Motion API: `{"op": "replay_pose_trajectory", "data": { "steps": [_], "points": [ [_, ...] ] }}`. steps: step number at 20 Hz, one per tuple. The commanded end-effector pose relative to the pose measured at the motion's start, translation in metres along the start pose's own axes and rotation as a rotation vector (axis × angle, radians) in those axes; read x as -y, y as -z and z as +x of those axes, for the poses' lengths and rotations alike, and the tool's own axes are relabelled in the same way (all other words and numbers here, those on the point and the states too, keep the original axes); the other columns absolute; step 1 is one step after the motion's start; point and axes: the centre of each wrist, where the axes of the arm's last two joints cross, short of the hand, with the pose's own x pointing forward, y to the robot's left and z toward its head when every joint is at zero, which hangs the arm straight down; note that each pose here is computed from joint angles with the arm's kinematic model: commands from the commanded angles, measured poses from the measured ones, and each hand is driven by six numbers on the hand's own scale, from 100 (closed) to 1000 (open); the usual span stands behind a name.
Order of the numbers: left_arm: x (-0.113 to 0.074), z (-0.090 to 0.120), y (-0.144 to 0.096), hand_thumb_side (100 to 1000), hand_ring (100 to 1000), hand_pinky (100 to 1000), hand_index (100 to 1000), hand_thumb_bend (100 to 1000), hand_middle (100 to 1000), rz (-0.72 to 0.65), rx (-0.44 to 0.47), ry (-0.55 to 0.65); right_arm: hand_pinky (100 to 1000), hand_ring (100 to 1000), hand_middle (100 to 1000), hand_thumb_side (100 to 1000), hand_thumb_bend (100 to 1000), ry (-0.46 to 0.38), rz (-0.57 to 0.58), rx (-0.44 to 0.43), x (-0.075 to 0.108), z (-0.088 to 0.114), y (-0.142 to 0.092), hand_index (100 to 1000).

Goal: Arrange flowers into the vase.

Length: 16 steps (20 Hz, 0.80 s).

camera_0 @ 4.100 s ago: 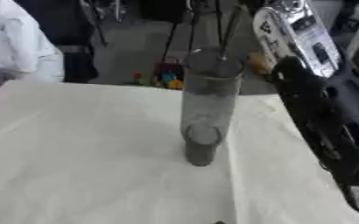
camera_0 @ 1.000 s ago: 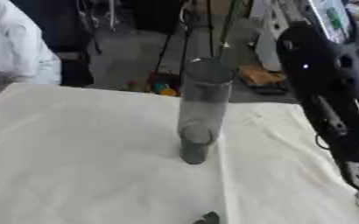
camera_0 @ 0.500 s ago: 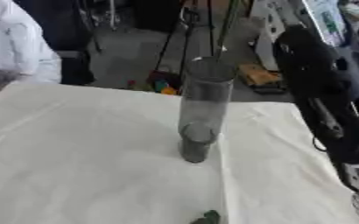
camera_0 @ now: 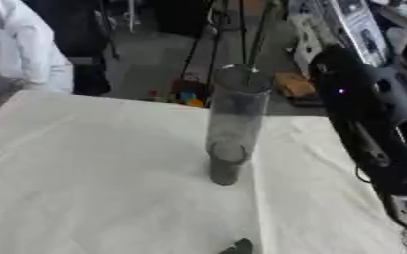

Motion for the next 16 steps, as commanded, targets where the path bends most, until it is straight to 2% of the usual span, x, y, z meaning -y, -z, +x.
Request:
{"op": "replay_pose_trajectory", "data": {
  "steps": [1, 16],
  "points": [
    [0.000, 0.007, 0.008, 1000, 996, 901, 1000, 181, 914, 0.001, 0.040, -0.007, 100, 100, 100, 100, 413, 0.011, -0.010, 0.005, 0.002, 0.010, 0.000, 100],
    [0.003, 0.007, 0.008, 1000, 996, 901, 1000, 175, 913, 0.003, 0.041, -0.022, 100, 100, 100, 100, 413, 0.006, 0.000, -0.036, 0.003, -0.006, -0.004, 100]
  ]
}}
